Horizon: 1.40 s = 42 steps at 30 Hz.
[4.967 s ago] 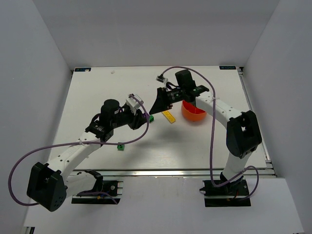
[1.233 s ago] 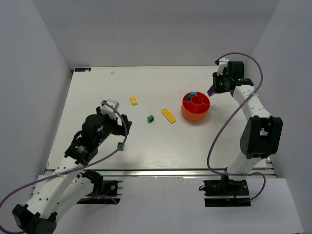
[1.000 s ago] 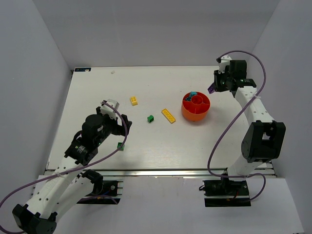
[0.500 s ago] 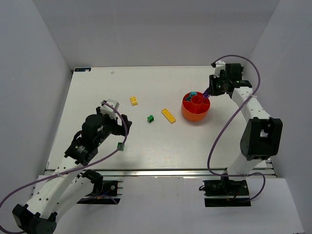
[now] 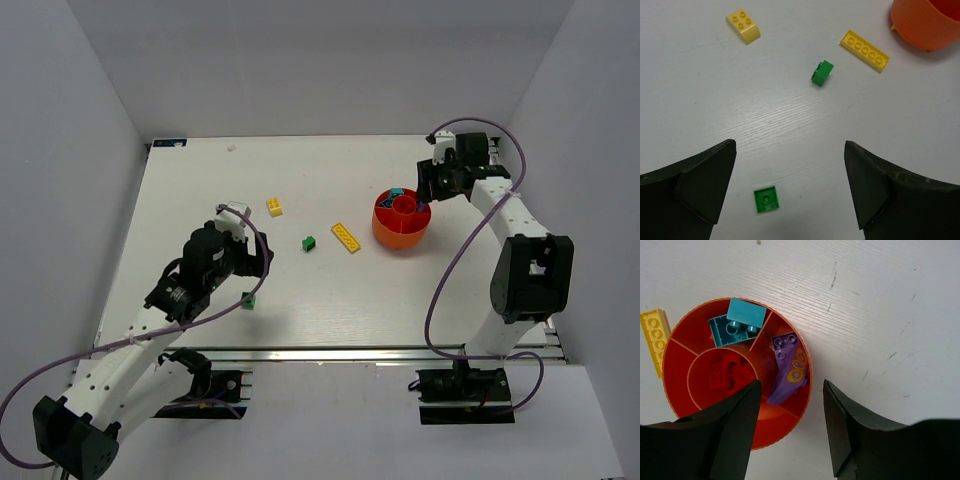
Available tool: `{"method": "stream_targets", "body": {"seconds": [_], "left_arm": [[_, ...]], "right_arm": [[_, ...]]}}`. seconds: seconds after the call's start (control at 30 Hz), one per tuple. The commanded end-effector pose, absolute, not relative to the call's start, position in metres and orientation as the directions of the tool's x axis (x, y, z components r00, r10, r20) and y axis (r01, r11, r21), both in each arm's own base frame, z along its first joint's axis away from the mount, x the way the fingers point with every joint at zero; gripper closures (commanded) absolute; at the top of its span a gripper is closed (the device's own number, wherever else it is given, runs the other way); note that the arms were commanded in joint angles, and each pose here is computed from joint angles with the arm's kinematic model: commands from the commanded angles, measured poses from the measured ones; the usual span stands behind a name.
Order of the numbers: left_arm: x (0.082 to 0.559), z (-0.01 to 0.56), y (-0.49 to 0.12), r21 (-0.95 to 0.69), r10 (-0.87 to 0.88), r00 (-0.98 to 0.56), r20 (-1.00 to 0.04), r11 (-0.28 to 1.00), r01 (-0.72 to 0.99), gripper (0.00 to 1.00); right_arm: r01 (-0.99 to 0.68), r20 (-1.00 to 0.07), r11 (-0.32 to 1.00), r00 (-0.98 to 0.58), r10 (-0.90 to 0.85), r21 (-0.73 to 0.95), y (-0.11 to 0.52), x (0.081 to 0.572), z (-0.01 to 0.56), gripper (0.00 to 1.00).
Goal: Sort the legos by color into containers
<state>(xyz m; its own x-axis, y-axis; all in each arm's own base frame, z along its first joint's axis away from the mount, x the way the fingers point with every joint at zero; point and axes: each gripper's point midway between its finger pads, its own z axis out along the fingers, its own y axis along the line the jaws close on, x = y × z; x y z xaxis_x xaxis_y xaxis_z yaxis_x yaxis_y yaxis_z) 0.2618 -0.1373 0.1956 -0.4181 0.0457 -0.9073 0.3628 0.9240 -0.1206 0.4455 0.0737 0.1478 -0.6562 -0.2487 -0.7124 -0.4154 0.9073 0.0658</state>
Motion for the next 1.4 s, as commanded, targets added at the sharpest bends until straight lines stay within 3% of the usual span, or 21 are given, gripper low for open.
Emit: {"method": "stream_targets", "body": {"seconds": [0.0,0.1,0.2,0.27,0.3,0.33,0.37,0.4,0.43,0.5,0.53,0.57,0.6,0.63,0.67,0.83,0.9,1.37], "left_arm": [[0.264,0.192,-0.136,-0.152,0.009,-0.454,-0.891,0.936,0.317,0.02],[0.265,0.186,-0.139,-0.159,0.012,-0.476,-0.879,0.935,0.317,0.02],[0.265,0.179,-0.14,-0.168,0.007,-0.498,-0.867,0.937,0.306,0.14],[0.266,0.174,-0.142,-0.173,0.011,-0.52,-0.854,0.937,0.303,0.36],[0.266,0.172,-0.142,-0.173,0.012,-0.529,-0.848,0.938,0.3,0.44],[0.267,0.169,-0.143,-0.176,0.012,-0.54,-0.842,0.939,0.295,0.53],[0.268,0.167,-0.141,-0.183,0.003,-0.558,-0.83,0.944,0.276,0.71],[0.269,0.158,-0.141,-0.181,0.009,-0.588,-0.809,0.947,0.264,0.78],[0.269,0.152,-0.142,-0.181,0.012,-0.61,-0.793,0.95,0.255,0.8],[0.269,0.136,-0.142,-0.177,0.018,-0.677,-0.736,0.959,0.219,0.75],[0.269,0.131,-0.142,-0.173,0.022,-0.695,-0.718,0.963,0.209,0.64],[0.269,0.131,-0.142,-0.178,0.01,-0.715,-0.699,0.966,0.187,0.5],[0.269,0.123,-0.142,-0.172,0.011,-0.738,-0.674,0.97,0.171,0.28],[0.269,0.121,-0.141,-0.17,0.0,-0.751,-0.66,0.974,0.15,0.19],[0.269,0.122,-0.137,-0.173,-0.037,-0.768,-0.639,0.98,0.096,0.17],[0.254,0.096,-0.119,-0.097,-0.131,-0.854,-0.503,0.991,-0.094,0.13],[0.251,0.09,-0.111,-0.061,-0.142,-0.859,-0.492,0.99,-0.129,0.13],[0.234,0.051,-0.105,-0.008,-0.12,-0.906,-0.405,0.992,-0.128,0.15]], "right_arm": [[-0.41,-0.792,0.912,-0.552,-0.26,-0.013,0.067,0.449,0.195,0.42],[-0.417,-0.844,0.908,-0.467,-0.263,-0.053,0.067,0.436,0.227,0.42],[-0.524,-0.897,0.849,-0.341,-0.28,-0.066,0.084,0.411,0.258,0.48],[-0.686,-0.947,0.723,-0.179,-0.268,-0.075,0.116,0.379,0.288,0.76],[-0.748,-0.951,0.663,-0.183,-0.251,-0.031,0.128,0.362,0.271,0.86],[-0.857,-0.972,0.516,-0.122,-0.201,0.001,0.152,0.332,0.281,0.93],[-0.905,-0.978,0.424,-0.119,-0.173,0.035,0.163,0.316,0.274,0.92],[-0.945,-0.979,0.317,-0.133,-0.157,0.077,0.173,0.299,0.261,0.88],[-0.971,-0.977,0.179,-0.179,-0.112,0.158,0.185,0.28,0.254,0.71],[-0.975,-0.973,0.088,-0.213,-0.087,0.205,0.19,0.269,0.249,0.55],[-0.971,-0.968,0.106,-0.224,-0.11,0.212,0.189,0.274,0.243,0.45],[-0.97,-0.965,0.12,-0.225,-0.138,0.209,0.19,0.275,0.241,0.44],[-0.965,-0.956,0.155,-0.238,-0.169,0.212,0.189,0.278,0.237,0.43],[-0.962,-0.956,0.177,-0.236,-0.175,0.205,0.189,0.278,0.24,0.4],[-0.957,-0.952,0.197,-0.248,-0.18,0.212,0.191,0.278,0.238,0.4],[-0.921,-0.937,0.354,-0.259,-0.236,0.165,0.182,0.294,0.233,0.34],[-0.902,-0.927,0.403,-0.275,-0.257,0.156,0.179,0.302,0.228,0.33],[-0.9,-0.932,0.418,-0.249,-0.263,0.122,0.177,0.301,0.231,0.32]]}}
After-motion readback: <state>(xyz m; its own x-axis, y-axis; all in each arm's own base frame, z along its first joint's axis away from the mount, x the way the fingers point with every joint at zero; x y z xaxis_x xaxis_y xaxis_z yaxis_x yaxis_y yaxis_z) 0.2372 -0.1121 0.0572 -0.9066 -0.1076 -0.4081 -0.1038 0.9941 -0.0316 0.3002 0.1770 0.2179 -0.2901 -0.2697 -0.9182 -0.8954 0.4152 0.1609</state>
